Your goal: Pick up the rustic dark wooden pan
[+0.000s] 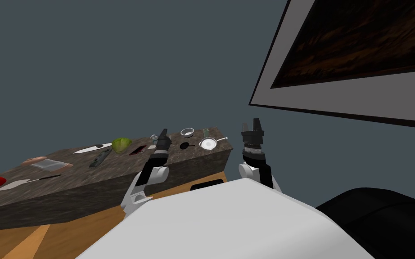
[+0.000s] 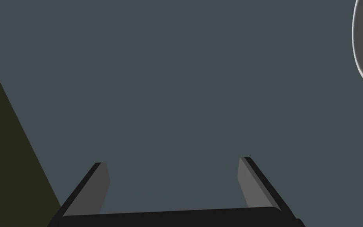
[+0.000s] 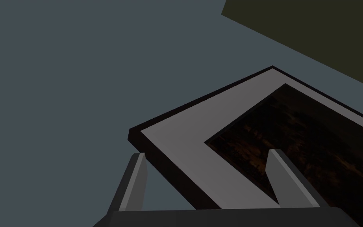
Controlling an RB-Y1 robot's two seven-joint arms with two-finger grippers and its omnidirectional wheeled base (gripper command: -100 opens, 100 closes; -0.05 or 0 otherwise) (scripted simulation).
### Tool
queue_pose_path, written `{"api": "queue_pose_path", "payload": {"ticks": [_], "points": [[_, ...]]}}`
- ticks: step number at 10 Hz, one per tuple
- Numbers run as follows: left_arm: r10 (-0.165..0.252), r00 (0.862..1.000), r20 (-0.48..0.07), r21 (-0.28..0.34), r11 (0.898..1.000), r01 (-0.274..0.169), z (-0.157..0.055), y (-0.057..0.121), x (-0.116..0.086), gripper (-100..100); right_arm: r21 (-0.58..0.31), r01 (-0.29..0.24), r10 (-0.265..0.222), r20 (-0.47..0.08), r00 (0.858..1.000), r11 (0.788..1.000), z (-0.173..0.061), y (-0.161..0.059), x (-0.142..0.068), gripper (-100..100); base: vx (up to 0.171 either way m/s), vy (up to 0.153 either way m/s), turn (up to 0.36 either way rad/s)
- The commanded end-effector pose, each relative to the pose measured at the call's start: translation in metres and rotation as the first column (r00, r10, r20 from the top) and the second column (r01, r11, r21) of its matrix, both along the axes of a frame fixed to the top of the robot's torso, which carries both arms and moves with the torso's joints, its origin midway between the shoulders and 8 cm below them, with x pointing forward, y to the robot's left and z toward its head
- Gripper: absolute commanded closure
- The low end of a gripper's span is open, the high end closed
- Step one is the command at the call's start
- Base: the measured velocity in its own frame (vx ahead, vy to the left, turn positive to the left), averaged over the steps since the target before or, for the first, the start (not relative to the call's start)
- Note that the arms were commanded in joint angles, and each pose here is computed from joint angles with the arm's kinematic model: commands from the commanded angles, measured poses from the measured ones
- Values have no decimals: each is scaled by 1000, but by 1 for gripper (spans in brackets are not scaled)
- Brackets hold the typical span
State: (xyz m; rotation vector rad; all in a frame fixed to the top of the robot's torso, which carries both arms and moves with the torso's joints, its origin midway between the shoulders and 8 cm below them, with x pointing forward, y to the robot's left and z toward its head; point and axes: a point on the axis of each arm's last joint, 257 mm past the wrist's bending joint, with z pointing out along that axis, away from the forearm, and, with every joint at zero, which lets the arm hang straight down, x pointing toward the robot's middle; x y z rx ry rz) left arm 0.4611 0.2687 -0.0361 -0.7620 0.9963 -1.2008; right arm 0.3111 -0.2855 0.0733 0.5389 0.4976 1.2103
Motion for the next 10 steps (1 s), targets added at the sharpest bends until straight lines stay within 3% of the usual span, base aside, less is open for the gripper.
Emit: {"api": "queue_pose_path", "payload": {"ticks": [1,6,7,10], "points": [[-12,999,-48,-8,1000,12,-11,0,18,-100,0,0,0,0,1000,1000,0,0,0,0,-15,-2,37],[-15,988,-153,-17,1000,13,-35,0,38,-100,0,0,0,0,1000,1000,0,0,0,0,-8,-1,12],[-26,981,-193,-25,999,22,-45,-2,52,-100,0,0,0,0,1000,1000,0,0,0,0,-11,-3,26],[-29,958,-287,-34,999,20,-69,-3,68,-100,0,0,0,0,1000,1000,0,0,0,0,-11,-5,18]]}}
